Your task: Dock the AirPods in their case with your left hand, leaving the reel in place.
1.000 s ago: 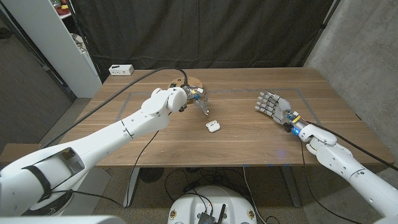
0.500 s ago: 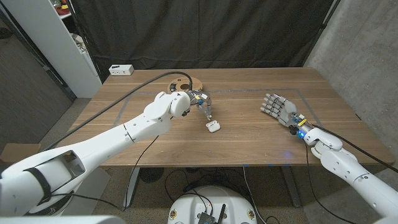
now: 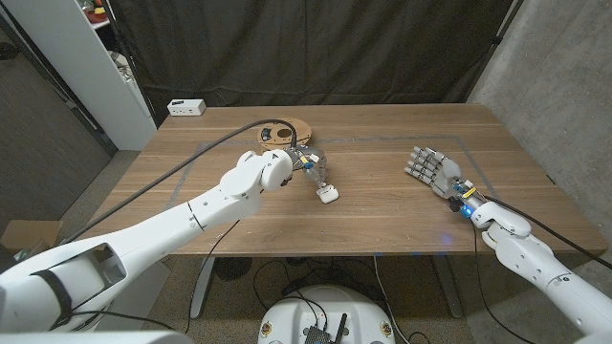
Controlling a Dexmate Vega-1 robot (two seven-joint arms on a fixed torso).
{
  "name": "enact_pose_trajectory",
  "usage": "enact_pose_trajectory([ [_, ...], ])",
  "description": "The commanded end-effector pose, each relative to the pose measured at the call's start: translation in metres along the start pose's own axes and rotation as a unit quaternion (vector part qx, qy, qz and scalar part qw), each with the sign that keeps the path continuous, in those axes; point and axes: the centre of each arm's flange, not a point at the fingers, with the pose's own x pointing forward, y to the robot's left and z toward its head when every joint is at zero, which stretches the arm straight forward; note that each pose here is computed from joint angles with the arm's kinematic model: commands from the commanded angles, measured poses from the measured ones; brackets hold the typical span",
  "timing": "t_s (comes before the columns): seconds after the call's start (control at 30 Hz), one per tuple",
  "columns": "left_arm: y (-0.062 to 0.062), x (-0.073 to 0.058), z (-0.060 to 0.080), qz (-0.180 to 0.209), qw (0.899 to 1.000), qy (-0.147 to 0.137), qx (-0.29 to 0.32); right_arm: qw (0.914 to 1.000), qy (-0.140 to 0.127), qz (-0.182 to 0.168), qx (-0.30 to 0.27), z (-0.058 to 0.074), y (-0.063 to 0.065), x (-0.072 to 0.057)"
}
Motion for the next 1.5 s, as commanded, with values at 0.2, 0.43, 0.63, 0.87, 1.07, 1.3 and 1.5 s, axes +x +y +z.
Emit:
enact_pose_trajectory([
  [0.2,-0.016,0.0,0.005,0.0,1.0,-0.004,-0.005,0.9999,-0.007,-0.013,0.0,-0.003,-0.006,-0.011],
  [0.43,-0.016,-0.003,0.009,-0.003,1.0,-0.006,-0.005,0.9998,-0.01,-0.015,0.001,-0.004,-0.008,-0.015],
  [0.63,-0.017,-0.004,0.012,-0.007,1.0,-0.007,-0.005,0.9998,-0.011,-0.015,0.001,-0.005,-0.009,-0.018],
  [0.87,-0.016,-0.005,0.014,-0.01,1.0,-0.008,0.0,0.9998,-0.012,-0.015,0.001,-0.006,-0.009,-0.019],
  [1.07,-0.015,-0.007,0.014,-0.009,1.0,-0.007,0.005,0.9998,-0.013,-0.015,0.002,-0.006,-0.01,-0.017],
  [1.3,-0.012,-0.012,0.015,-0.009,1.0,0.001,0.014,0.9999,-0.01,-0.012,0.004,-0.008,-0.009,-0.015],
  [1.5,-0.009,-0.015,0.014,-0.009,1.0,0.005,0.018,0.9999,-0.007,-0.008,0.005,-0.009,-0.009,-0.012],
])
